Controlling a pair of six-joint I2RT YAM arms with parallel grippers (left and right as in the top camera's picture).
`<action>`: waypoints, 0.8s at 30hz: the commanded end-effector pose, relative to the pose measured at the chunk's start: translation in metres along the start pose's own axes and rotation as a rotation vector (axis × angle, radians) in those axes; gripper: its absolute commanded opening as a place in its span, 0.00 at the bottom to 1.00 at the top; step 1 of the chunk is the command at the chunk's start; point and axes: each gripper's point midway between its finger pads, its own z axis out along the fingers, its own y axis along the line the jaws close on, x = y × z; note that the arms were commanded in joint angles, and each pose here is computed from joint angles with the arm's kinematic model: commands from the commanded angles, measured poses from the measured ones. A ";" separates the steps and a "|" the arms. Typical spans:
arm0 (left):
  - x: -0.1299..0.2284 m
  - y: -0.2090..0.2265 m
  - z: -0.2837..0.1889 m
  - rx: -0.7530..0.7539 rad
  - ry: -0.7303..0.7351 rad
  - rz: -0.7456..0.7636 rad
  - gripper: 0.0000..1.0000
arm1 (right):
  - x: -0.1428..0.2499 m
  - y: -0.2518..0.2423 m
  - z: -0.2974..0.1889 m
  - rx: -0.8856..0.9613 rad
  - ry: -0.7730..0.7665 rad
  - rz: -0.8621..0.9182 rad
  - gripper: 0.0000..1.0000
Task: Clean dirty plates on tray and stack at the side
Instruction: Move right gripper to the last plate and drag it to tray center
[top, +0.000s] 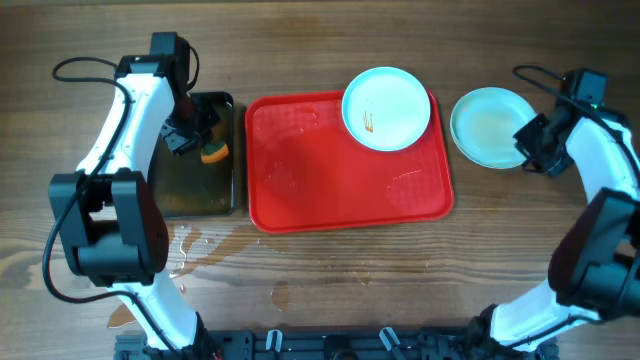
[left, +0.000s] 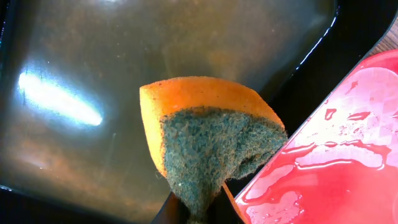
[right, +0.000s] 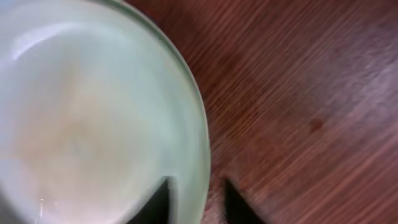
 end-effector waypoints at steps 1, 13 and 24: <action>-0.003 -0.005 -0.014 0.033 -0.030 0.014 0.04 | 0.008 0.009 0.008 -0.048 0.047 -0.024 0.62; -0.003 -0.005 -0.014 0.033 -0.030 0.014 0.04 | 0.073 0.174 -0.065 -0.411 -0.008 -0.393 0.65; -0.003 -0.005 -0.014 0.033 -0.030 0.014 0.04 | 0.113 0.180 -0.008 -0.235 0.026 -0.461 0.39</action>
